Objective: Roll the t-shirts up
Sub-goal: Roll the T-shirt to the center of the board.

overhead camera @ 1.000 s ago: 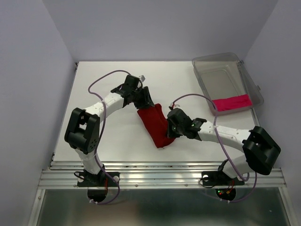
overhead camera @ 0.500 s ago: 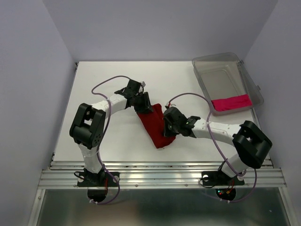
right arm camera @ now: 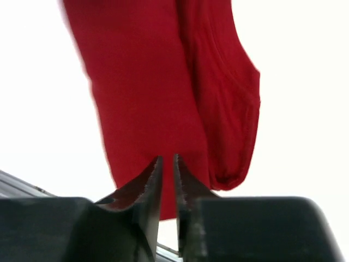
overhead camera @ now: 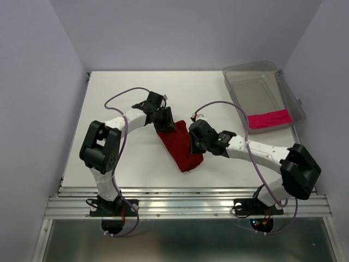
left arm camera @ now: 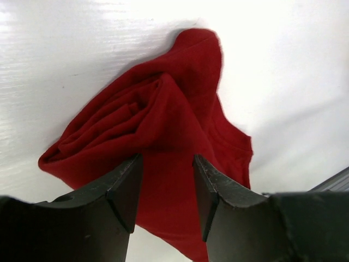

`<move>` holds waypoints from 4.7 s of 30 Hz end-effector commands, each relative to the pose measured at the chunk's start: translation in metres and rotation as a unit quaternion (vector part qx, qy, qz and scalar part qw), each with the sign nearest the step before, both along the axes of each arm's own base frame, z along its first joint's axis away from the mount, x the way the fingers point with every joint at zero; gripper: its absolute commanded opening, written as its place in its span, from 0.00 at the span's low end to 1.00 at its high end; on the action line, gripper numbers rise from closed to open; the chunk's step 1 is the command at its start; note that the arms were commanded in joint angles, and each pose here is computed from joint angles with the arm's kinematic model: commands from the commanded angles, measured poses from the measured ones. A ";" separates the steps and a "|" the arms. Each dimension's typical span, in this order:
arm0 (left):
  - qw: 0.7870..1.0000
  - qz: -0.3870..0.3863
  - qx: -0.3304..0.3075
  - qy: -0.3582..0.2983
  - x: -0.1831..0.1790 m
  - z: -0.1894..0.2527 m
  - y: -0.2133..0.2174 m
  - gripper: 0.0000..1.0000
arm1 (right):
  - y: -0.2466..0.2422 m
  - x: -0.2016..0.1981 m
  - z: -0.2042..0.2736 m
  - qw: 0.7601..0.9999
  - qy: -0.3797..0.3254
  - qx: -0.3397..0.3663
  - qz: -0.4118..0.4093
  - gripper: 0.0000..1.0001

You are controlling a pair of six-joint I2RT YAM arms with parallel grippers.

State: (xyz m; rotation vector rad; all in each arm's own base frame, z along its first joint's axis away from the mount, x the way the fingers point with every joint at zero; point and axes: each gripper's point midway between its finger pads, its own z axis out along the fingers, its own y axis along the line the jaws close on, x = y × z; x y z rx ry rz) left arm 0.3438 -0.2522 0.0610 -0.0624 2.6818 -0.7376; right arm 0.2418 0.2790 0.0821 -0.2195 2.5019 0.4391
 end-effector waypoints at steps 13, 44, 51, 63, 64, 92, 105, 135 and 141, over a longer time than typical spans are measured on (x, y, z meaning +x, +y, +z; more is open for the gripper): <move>0.991 0.083 -0.019 -0.104 0.029 0.110 0.072 0.54 | 0.036 -0.034 0.033 0.979 -0.118 -0.145 0.076 0.70; 0.994 0.082 -0.041 -0.061 -0.014 0.067 0.081 0.76 | 0.080 -0.057 -0.036 0.978 -0.069 -0.056 0.187 0.01; 0.993 0.081 -0.043 -0.070 -0.019 0.074 0.083 0.75 | 0.089 -0.071 -0.019 0.969 0.017 0.093 0.229 0.01; 0.994 0.062 -0.057 -0.071 -0.028 0.074 0.077 0.72 | 0.078 -0.065 0.002 0.938 0.099 0.218 0.250 0.01; 0.994 0.060 -0.058 -0.071 -0.028 0.074 0.076 0.72 | 0.075 -0.064 0.005 0.932 0.110 0.232 0.255 0.01; 0.996 0.015 -0.078 -0.049 -0.024 0.052 0.039 0.68 | 0.043 -0.049 -0.014 0.896 0.217 0.314 0.226 0.01; 0.997 0.017 -0.068 -0.035 -0.013 0.035 0.036 0.68 | 0.031 -0.025 -0.026 0.889 0.248 0.332 0.194 0.01; 0.998 0.005 -0.055 -0.007 -0.004 0.016 0.019 0.66 | -0.043 0.014 0.049 0.990 0.066 0.108 0.068 0.78; 0.999 0.010 -0.053 -0.001 -0.005 0.011 0.019 0.66 | -0.023 0.011 0.081 0.987 0.036 0.141 0.067 0.43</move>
